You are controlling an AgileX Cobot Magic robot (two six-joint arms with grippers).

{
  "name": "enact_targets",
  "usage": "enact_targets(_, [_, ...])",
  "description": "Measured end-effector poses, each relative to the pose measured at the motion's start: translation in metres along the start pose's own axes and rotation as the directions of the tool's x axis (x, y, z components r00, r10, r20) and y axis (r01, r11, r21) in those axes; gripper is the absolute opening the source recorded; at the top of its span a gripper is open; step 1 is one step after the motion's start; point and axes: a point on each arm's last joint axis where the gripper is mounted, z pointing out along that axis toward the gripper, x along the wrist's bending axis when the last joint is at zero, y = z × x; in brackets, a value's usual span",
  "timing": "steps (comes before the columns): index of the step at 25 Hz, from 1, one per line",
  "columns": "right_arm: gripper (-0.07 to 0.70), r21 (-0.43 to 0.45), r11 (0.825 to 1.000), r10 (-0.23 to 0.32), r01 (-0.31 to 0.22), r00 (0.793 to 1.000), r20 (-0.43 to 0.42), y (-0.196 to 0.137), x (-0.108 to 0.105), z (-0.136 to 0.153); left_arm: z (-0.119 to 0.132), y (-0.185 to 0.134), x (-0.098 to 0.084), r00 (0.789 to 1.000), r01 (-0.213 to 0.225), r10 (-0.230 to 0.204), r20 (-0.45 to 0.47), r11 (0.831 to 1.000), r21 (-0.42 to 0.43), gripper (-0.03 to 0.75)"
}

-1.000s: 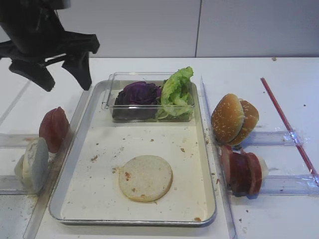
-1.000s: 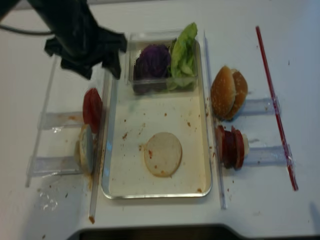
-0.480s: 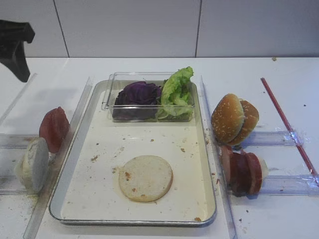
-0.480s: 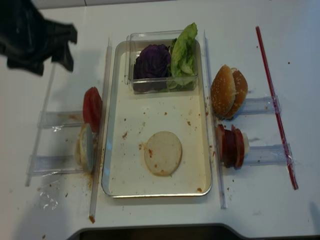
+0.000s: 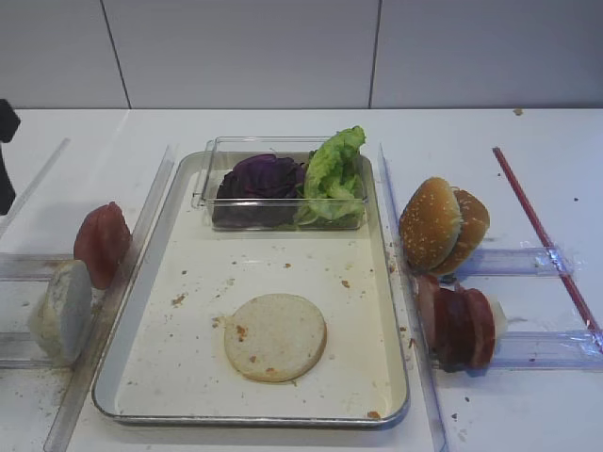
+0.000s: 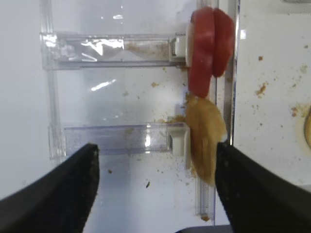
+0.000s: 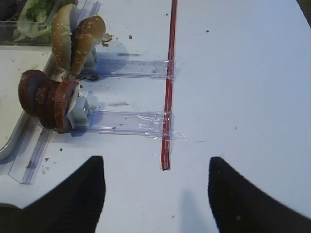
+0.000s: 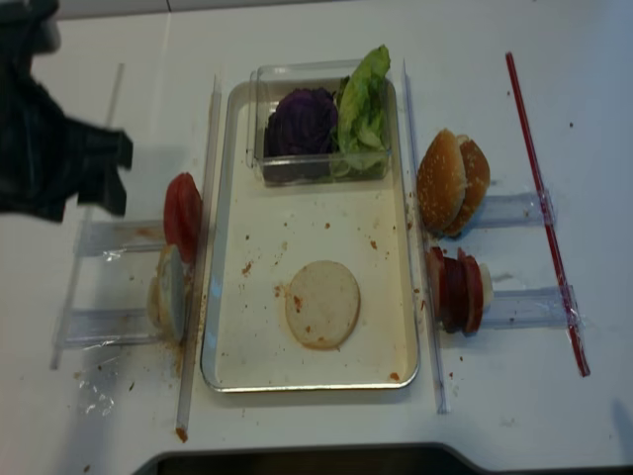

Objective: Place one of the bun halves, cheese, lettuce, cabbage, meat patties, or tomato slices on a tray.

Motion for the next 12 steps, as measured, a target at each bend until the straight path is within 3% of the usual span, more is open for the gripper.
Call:
enact_targets(7, [0.498, 0.0, 1.0, -0.002, 0.002, 1.0, 0.0, 0.0, 0.0, 0.0, -0.028, -0.06, 0.004, 1.0, -0.004, 0.005, 0.005, 0.995, -0.103, 0.485])
enact_targets(12, [0.497, 0.0, 1.0, -0.002, 0.002, 1.0, 0.0, 0.0, 0.0, 0.0, -0.049, -0.095, 0.005, 1.0, -0.008, 0.01, 0.013, 0.978, -0.208, 0.485])
